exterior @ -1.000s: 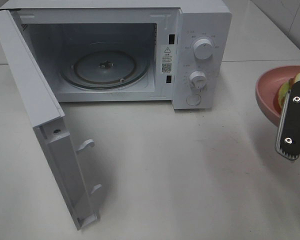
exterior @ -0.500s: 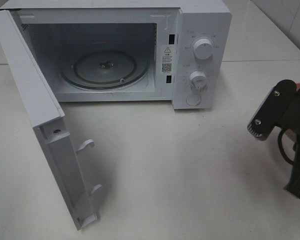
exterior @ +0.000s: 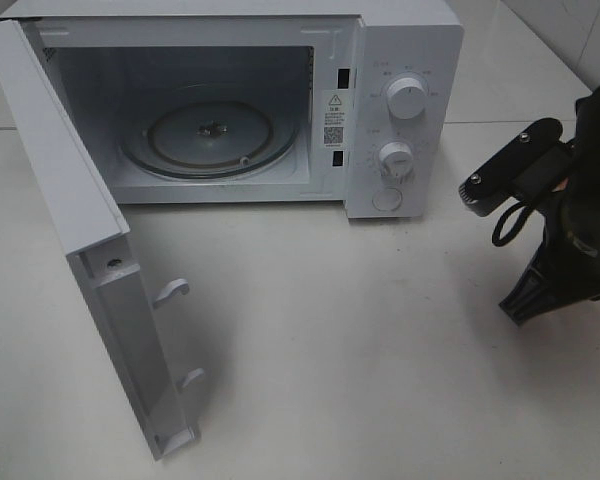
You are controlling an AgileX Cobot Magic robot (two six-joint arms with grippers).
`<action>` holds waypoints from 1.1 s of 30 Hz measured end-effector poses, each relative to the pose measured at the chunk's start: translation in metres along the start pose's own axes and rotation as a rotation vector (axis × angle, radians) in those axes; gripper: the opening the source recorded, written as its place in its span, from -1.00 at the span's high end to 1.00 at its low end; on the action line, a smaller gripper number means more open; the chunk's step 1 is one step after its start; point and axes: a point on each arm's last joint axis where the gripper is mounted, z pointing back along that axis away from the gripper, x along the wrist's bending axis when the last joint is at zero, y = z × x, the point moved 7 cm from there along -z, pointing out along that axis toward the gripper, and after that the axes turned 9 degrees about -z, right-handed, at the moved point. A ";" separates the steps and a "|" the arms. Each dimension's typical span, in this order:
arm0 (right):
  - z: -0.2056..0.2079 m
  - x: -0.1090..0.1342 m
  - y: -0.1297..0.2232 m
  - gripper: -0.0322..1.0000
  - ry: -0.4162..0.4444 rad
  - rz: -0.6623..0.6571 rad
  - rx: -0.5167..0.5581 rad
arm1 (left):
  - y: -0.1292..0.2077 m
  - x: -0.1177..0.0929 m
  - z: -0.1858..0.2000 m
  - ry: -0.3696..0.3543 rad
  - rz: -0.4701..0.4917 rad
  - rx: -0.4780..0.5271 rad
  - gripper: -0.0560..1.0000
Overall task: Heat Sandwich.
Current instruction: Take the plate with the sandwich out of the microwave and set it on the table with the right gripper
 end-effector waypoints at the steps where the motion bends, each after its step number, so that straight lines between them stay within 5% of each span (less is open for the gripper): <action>1: -0.007 -0.003 0.000 0.73 0.011 -0.029 0.027 | 0.000 0.000 0.000 0.000 0.000 0.000 -0.95; 20: -0.056 -0.029 0.009 0.73 0.039 -0.182 0.150 | 0.000 0.000 0.000 0.000 0.000 0.000 -0.95; 33: -0.090 -0.011 0.010 0.73 0.041 -0.173 0.176 | 0.000 0.000 0.000 0.000 0.000 0.000 -0.95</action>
